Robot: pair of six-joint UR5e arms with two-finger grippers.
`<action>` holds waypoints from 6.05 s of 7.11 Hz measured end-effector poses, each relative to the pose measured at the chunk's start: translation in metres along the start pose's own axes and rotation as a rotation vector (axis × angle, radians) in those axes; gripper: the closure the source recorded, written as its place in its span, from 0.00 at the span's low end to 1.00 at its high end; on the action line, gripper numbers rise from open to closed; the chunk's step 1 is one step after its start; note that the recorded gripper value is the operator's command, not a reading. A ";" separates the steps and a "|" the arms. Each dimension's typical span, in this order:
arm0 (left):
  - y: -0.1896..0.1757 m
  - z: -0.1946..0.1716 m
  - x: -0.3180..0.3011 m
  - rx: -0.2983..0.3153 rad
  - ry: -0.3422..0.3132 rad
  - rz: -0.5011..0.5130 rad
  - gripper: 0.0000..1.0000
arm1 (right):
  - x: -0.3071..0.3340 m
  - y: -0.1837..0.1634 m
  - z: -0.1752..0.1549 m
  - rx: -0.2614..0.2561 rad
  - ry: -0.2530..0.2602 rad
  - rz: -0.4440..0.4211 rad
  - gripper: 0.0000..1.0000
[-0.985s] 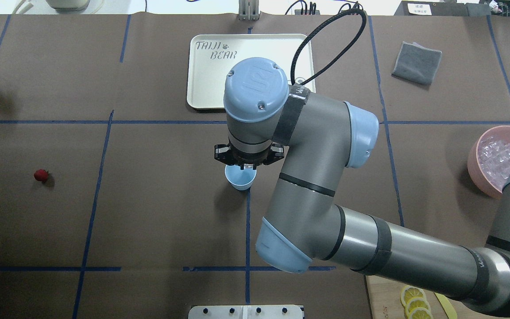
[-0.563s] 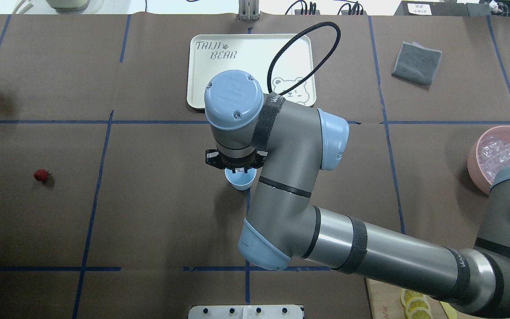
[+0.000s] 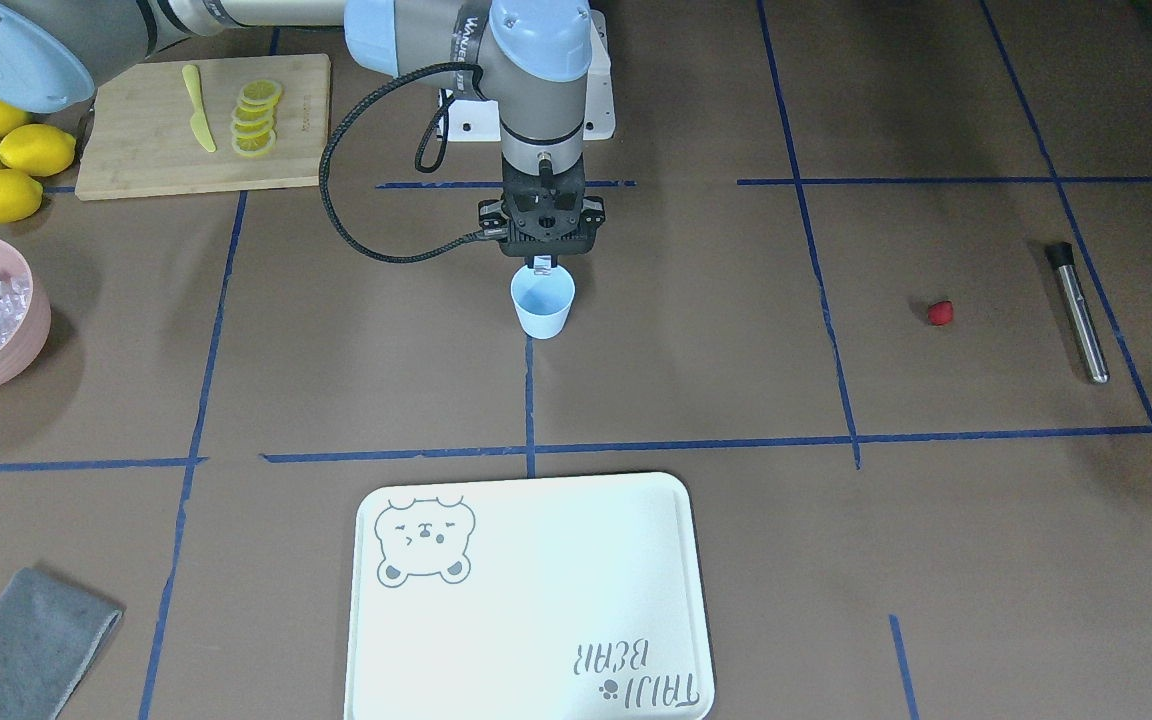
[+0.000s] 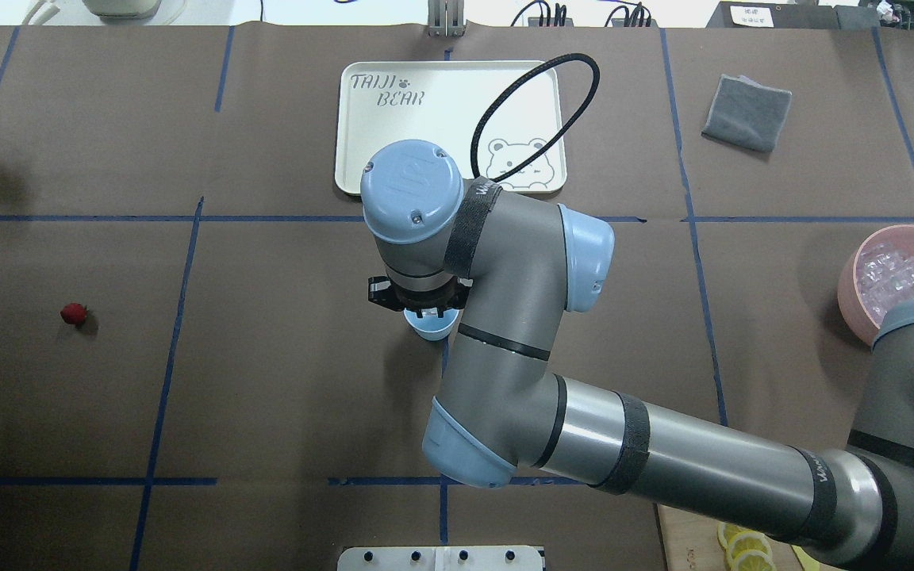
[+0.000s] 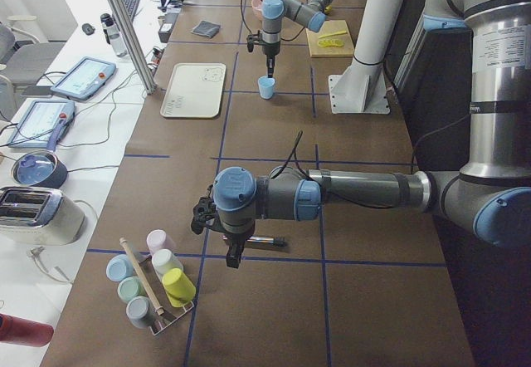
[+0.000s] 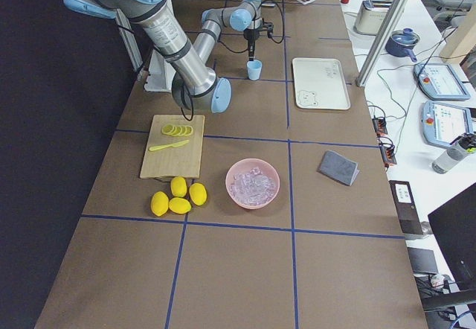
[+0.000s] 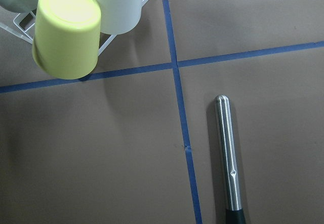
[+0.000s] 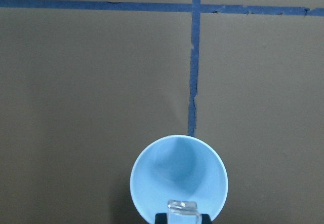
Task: Mash ice and strawberries in cup
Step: 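Lower over the cup and open the right gripper to drop the cube, then move the right gripper back down into the ice bowl, then close the right gripper on another ice cube in the bowl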
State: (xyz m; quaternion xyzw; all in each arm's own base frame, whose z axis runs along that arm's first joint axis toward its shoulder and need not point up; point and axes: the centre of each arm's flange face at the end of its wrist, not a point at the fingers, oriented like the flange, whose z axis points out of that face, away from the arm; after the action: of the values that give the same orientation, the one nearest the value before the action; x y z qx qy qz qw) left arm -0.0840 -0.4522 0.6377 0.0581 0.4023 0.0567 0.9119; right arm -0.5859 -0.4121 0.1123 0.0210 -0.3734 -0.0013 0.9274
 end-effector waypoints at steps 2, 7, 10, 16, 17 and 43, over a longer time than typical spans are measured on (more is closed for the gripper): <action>0.000 0.000 0.000 0.000 -0.001 0.000 0.00 | 0.000 0.000 0.002 -0.002 0.003 0.000 0.33; -0.002 -0.002 0.001 0.003 -0.004 0.003 0.00 | 0.001 -0.001 -0.003 0.003 -0.004 0.000 0.01; -0.012 -0.006 0.004 0.010 -0.012 0.010 0.00 | 0.068 -0.007 -0.069 0.075 -0.082 0.015 0.01; -0.029 -0.016 0.008 0.025 -0.065 0.037 0.00 | 0.407 0.010 -0.142 0.067 -0.008 -0.225 0.01; -0.032 -0.019 0.010 0.029 -0.079 0.041 0.00 | 0.464 0.012 -0.133 0.056 -0.004 -0.270 0.01; -0.033 -0.030 0.023 0.055 -0.082 0.000 0.00 | 0.657 -0.008 0.049 -0.142 0.005 -0.288 0.43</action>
State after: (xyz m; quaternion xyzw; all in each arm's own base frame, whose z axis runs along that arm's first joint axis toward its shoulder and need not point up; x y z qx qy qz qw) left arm -0.0896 -0.4795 0.5959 0.0857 0.3662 0.0433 0.9256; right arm -0.1459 -0.4336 0.6029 0.0087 -0.3632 -0.1604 0.9178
